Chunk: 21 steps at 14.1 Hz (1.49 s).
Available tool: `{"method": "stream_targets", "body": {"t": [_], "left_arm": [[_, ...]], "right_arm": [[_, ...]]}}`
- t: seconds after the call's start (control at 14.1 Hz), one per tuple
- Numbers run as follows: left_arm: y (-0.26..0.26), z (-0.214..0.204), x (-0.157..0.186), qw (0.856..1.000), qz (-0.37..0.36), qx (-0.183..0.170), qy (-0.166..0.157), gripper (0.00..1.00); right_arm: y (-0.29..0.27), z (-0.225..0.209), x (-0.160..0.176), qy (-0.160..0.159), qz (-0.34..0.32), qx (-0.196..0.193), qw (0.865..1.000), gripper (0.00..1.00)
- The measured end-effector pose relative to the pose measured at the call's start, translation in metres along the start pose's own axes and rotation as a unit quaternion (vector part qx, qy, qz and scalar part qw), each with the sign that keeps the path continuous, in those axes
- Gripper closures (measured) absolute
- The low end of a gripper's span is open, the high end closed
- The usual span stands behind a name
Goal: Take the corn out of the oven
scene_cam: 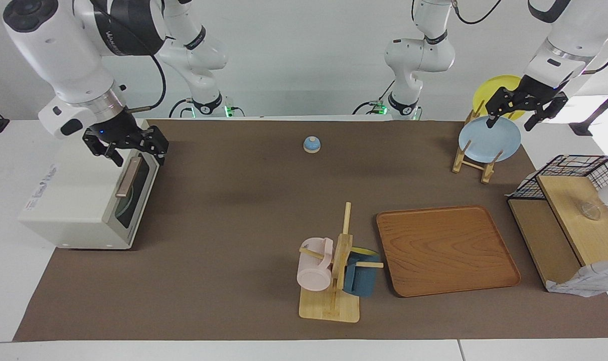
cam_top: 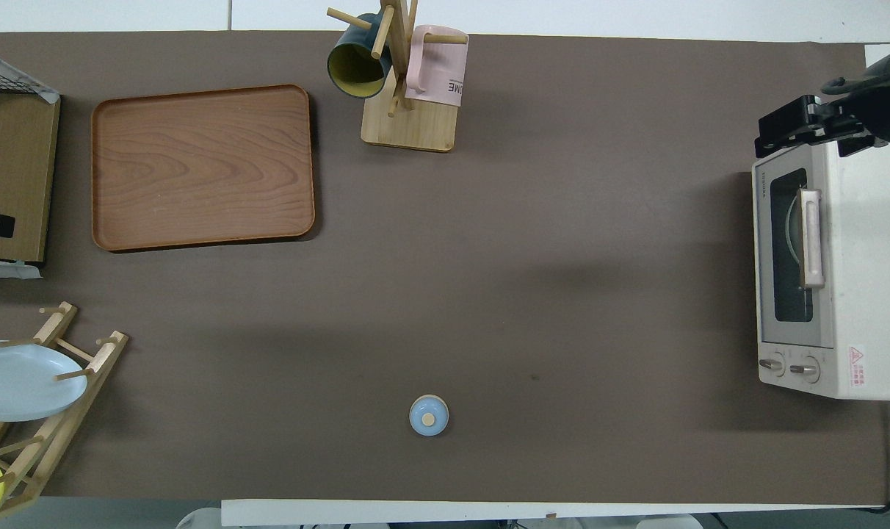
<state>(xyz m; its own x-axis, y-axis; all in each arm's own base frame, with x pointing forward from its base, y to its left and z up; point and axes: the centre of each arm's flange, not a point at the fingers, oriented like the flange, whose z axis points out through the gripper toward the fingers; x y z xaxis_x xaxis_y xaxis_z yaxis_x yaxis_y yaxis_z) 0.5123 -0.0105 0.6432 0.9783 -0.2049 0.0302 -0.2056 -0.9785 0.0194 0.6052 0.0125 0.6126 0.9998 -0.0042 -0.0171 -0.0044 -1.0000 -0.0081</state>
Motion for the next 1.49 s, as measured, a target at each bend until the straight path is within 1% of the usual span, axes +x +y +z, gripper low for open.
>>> {"method": "stream_targets", "body": {"t": [0.43,0.5,0.57,0.71,0.78,0.92,0.99,1.13,1.2,1.35,1.49], "left_arm": [[0.005,0.004,0.0,1.0,-0.003,-0.001,-0.005,0.0],[0.008,0.006,0.0,1.0,-0.005,-0.001,-0.007,0.0],[0.012,0.008,0.001,1.0,-0.005,-0.001,-0.008,0.0],[0.017,0.008,0.001,1.0,-0.006,-0.001,-0.009,0.0],[0.018,0.008,0.001,1.0,-0.005,-0.001,-0.009,0.0],[0.018,0.008,0.0,1.0,-0.005,-0.001,-0.009,0.0],[0.018,0.008,0.0,1.0,-0.005,-0.001,-0.009,0.0],[0.018,0.008,0.0,1.0,-0.005,-0.001,-0.009,0.0],[0.018,0.008,0.0,1.0,-0.005,-0.001,-0.009,0.0],[0.018,0.009,-0.001,1.0,-0.005,-0.001,-0.01,0.0],[0.018,0.01,-0.002,1.0,-0.005,-0.002,-0.011,0.0]], "right_arm": [[0.005,0.003,0.0,-0.003,0.002,-0.014,1.0,0.0],[0.007,0.009,-0.001,-0.009,0.002,-0.023,1.0,0.0],[0.01,0.02,-0.003,-0.014,-0.002,-0.039,0.999,0.0],[0.012,0.057,-0.011,-0.007,-0.017,-0.08,0.997,0.0],[0.013,0.077,-0.019,-0.008,-0.022,-0.092,0.995,0.1],[0.034,0.099,-0.037,-0.03,-0.024,-0.106,0.994,0.33],[0.048,0.102,-0.043,-0.038,-0.021,-0.11,0.993,0.46],[0.069,0.105,-0.051,-0.047,-0.012,-0.119,0.992,0.66],[0.074,0.108,-0.055,-0.052,-0.006,-0.121,0.991,0.78],[0.08,0.12,-0.062,-0.054,0.022,-0.124,0.991,0.98],[0.074,0.128,-0.065,-0.052,0.042,-0.126,0.99,0.99]]}}
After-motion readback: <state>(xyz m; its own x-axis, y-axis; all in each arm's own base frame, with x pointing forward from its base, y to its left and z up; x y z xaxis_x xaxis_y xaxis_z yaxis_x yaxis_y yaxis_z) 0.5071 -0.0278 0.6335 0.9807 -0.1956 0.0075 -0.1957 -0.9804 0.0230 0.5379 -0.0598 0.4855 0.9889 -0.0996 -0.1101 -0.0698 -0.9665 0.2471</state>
